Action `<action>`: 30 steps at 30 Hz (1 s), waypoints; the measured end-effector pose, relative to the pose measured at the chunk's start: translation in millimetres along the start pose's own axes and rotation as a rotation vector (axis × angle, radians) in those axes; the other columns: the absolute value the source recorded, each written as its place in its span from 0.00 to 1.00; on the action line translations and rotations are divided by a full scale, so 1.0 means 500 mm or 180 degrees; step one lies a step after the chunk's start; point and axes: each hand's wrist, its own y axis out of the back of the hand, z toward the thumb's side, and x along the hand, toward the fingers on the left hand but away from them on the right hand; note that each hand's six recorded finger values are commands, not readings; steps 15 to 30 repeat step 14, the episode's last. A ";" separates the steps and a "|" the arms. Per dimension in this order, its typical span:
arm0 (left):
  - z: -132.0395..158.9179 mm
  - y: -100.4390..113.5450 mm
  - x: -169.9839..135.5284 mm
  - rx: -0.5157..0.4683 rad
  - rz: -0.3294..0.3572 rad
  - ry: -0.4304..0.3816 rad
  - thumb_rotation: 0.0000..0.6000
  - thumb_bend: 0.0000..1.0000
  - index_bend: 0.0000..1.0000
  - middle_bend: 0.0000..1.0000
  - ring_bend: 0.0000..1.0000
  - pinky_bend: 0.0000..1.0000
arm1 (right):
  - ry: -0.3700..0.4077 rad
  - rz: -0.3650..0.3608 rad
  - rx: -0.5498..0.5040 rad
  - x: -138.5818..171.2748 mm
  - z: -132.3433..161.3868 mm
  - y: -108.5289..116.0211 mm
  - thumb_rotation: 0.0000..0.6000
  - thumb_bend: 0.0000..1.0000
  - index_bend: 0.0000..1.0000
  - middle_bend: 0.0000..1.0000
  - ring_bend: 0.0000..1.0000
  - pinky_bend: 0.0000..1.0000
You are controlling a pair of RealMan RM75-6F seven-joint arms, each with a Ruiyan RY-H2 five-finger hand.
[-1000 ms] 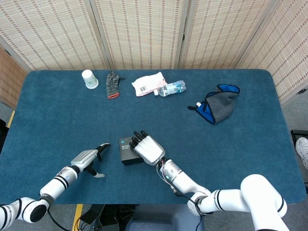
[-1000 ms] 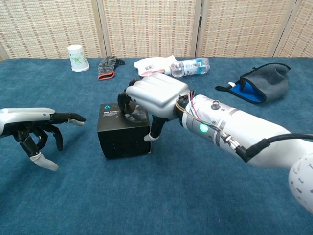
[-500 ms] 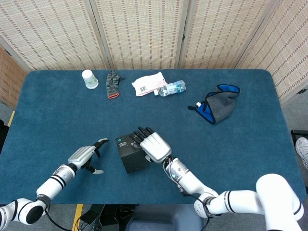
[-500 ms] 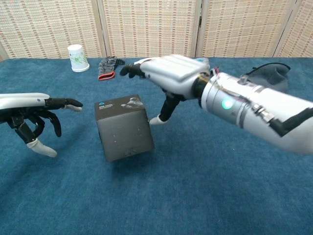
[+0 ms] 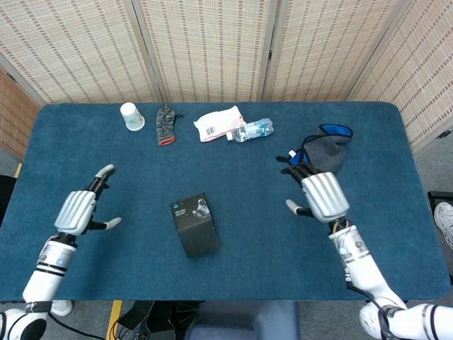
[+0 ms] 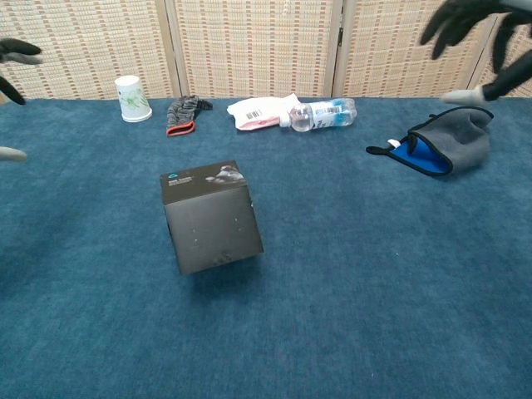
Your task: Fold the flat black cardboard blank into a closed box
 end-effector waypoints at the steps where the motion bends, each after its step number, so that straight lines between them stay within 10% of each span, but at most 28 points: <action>1: -0.011 0.010 -0.012 0.0083 0.0057 0.0044 1.00 0.13 0.07 0.08 0.24 0.58 | -0.0081 -0.0043 0.0046 0.020 -0.025 0.008 1.00 0.24 0.32 0.37 0.32 0.57; 14: -0.094 0.050 -0.188 0.0544 0.0498 0.0534 1.00 0.13 0.07 0.08 0.20 0.43 | -0.0972 -0.0083 0.0137 0.250 -0.218 0.015 1.00 0.24 0.32 0.32 0.32 0.57; 30: -0.094 0.050 -0.188 0.0544 0.0498 0.0534 1.00 0.13 0.07 0.08 0.20 0.43 | -0.0972 -0.0083 0.0137 0.250 -0.218 0.015 1.00 0.24 0.32 0.32 0.32 0.57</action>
